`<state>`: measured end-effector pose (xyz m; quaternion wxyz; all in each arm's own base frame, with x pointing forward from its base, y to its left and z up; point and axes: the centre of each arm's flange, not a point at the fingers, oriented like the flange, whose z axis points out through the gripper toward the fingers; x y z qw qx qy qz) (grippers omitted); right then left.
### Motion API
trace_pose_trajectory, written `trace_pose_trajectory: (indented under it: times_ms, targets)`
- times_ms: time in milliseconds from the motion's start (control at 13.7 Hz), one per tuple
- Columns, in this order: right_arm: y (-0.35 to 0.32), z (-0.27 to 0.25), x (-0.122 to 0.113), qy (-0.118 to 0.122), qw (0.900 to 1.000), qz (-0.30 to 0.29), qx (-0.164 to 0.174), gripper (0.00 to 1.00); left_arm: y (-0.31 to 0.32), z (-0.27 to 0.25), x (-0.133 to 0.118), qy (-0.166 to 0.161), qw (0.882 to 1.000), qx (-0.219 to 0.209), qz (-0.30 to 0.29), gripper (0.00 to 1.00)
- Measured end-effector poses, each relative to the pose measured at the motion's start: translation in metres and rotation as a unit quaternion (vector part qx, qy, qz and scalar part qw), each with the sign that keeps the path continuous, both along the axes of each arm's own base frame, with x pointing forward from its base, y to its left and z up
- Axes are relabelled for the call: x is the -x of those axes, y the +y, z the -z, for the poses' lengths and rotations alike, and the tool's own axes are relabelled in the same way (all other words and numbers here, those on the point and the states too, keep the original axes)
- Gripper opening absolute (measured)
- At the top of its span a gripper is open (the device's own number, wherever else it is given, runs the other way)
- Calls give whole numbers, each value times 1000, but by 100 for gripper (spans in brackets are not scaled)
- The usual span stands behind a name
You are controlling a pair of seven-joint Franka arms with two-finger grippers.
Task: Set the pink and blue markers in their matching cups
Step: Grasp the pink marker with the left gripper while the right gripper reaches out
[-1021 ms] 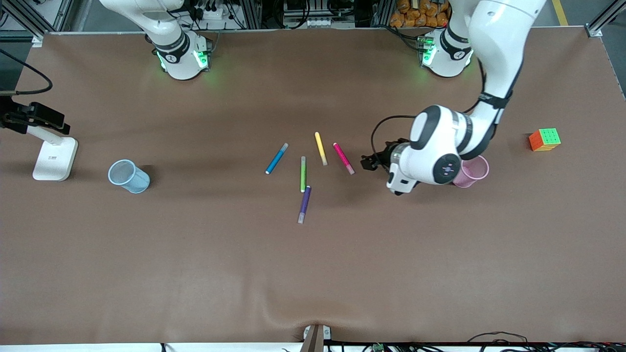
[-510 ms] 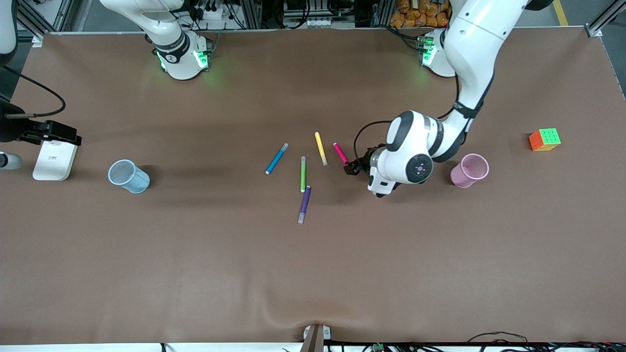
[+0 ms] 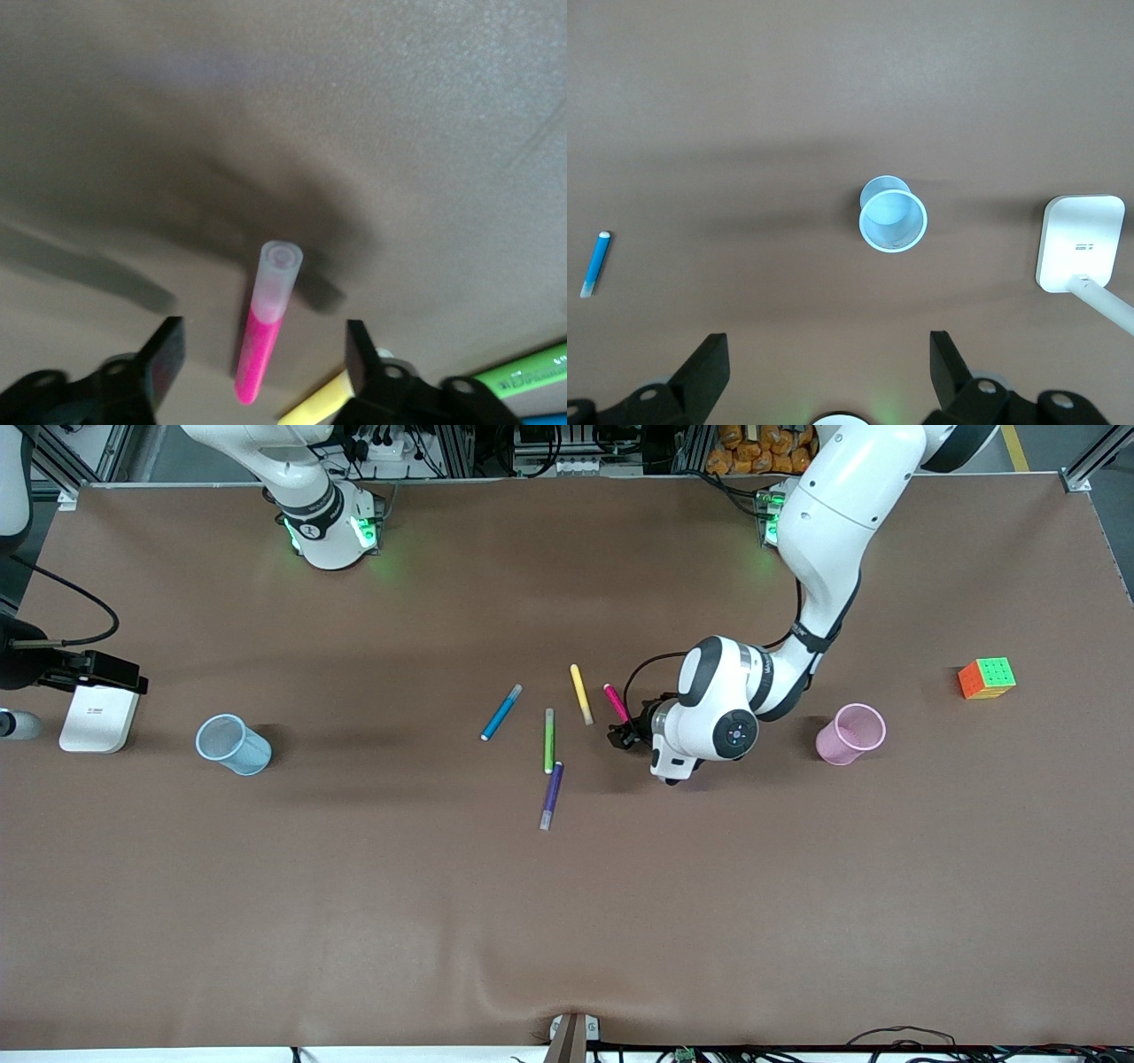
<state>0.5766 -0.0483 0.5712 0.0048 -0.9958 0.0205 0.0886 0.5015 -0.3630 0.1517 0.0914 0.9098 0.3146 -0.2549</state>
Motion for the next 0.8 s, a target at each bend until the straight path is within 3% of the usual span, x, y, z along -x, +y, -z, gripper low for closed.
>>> trace_pose_trajectory:
  times_ms: [146,292,438,656,729,802]
  targets:
    - [5,0,-3,-6,1000,2,1,100,1,5,-1,-3,1000,-1,-3,79]
    - [20,7,-10,-12,1000,19,5,100,0,4,-2,-5,1000,0,-5,62]
    - [46,25,-20,-5,999,30,11,100,0,3,-3,-5,1000,0,-5,57]
    - [90,53,-35,-3,998,53,22,100,-1,0,-5,-7,1000,2,-7,23]
    - [101,59,-36,0,998,61,26,100,-1,0,-6,-6,1000,2,-7,17]
    - [110,65,-37,4,997,71,30,100,0,0,-6,-6,1000,2,-8,18]
